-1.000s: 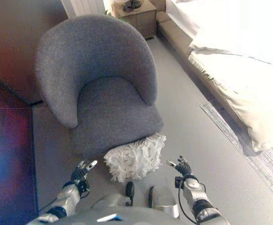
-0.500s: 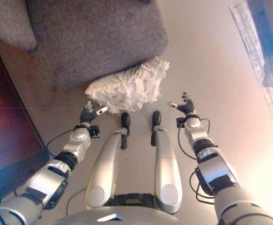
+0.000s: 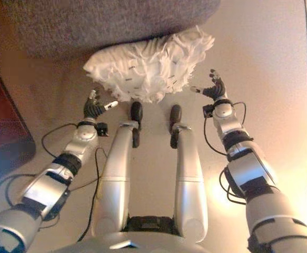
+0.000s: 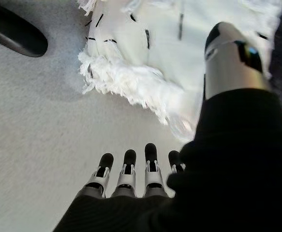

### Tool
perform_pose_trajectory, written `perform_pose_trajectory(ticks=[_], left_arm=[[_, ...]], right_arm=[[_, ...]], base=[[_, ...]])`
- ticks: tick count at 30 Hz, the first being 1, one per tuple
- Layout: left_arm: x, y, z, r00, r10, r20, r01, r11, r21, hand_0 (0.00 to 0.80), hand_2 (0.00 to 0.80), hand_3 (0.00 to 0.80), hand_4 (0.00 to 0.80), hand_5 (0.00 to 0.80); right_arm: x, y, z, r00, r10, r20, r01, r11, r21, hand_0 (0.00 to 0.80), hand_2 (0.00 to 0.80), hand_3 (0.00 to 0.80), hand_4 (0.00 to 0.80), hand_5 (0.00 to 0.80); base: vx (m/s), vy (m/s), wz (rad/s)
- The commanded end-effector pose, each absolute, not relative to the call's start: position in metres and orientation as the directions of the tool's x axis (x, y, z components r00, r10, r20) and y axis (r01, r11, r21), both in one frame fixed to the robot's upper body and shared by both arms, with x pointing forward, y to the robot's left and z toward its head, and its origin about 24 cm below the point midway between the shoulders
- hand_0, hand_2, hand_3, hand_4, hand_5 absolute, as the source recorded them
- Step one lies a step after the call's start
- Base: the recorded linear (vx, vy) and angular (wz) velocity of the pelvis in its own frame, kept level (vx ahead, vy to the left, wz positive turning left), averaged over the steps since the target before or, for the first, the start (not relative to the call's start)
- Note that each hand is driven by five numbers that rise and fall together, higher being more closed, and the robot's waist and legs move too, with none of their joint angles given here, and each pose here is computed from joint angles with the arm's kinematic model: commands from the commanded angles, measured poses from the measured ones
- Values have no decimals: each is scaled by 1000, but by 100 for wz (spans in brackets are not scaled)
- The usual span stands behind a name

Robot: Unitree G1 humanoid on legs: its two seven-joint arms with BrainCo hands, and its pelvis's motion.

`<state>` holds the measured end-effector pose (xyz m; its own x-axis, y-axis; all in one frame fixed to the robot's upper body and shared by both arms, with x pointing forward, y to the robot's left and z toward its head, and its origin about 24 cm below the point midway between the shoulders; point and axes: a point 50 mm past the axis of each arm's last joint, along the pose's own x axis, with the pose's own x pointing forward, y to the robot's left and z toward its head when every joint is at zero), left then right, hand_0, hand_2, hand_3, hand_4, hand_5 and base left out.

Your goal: Pick up the cushion and take it to the sofa

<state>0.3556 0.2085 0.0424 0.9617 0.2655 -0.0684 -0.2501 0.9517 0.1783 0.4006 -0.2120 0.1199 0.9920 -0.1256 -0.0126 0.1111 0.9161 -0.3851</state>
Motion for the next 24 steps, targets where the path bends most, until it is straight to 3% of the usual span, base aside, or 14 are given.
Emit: perform_pose_trajectory(ticks=[1, 19, 24], left_arm=[[356, 213, 46, 948, 316, -43, -310, 945, 108, 0, 0, 0, 0, 0], [390, 214, 117, 969, 237, 63, -240, 970, 30, 0, 0, 0, 0, 0], [399, 215, 138, 980, 176, 98, -186, 977, 108, 0, 0, 0, 0, 0]], right_arm=[[402, -229, 141, 989, -140, 51, 149, 901, -407, 0, 0, 0, 0, 0], [411, -254, 198, 970, -232, 73, 244, 927, -285, 0, 0, 0, 0, 0], [412, -261, 209, 956, -287, 66, 294, 934, -204, 0, 0, 0, 0, 0]], base=[[90, -121, 14], [53, -34, 13], [6, -11, 8]])
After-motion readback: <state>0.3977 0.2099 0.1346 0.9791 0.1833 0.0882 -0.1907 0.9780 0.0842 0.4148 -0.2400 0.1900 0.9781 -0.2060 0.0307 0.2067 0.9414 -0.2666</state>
